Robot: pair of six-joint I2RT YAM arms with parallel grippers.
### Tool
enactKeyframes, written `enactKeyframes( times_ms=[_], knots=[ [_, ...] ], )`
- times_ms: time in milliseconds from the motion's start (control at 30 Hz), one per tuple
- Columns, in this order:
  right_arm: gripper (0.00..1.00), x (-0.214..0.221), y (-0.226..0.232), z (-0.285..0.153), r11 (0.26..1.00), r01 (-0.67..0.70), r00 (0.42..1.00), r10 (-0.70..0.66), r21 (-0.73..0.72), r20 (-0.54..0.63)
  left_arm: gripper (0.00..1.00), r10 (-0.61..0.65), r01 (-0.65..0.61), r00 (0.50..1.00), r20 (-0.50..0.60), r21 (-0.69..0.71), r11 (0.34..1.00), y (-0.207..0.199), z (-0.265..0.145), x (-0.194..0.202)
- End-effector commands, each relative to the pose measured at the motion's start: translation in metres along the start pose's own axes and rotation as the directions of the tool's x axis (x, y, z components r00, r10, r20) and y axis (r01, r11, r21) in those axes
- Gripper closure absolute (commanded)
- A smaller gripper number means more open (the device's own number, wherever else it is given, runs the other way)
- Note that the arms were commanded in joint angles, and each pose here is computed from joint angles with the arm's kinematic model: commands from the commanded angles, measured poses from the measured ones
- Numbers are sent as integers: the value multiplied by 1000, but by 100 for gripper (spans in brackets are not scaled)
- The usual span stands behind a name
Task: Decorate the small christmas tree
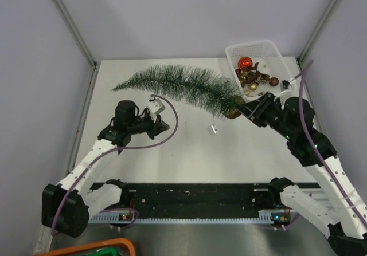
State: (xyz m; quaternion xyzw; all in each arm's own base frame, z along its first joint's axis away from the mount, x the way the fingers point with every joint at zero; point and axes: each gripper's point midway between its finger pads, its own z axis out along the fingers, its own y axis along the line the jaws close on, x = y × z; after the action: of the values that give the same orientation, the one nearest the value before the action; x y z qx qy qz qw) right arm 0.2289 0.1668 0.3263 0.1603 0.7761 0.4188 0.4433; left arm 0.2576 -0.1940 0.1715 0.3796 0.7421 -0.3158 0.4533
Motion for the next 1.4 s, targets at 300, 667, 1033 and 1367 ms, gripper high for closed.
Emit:
enactKeyframes(
  times_ms=[300,667,1033,1367],
  knots=[
    [100,-71,-39,6,943,159,932,-241,293,272,100,92,-88,981,-171,27,996,-40,-46,5],
    [100,-68,-87,18,857,221,904,-359,466,231,100,285,-250,944,-165,202,947,-95,-81,-42],
    [100,-45,-123,24,808,273,907,-397,522,141,100,560,-553,828,-41,108,826,-81,-97,-119],
    [100,-3,-148,25,807,339,918,-396,483,16,100,712,-715,699,-64,-20,699,-52,-98,-161]
  ],
)
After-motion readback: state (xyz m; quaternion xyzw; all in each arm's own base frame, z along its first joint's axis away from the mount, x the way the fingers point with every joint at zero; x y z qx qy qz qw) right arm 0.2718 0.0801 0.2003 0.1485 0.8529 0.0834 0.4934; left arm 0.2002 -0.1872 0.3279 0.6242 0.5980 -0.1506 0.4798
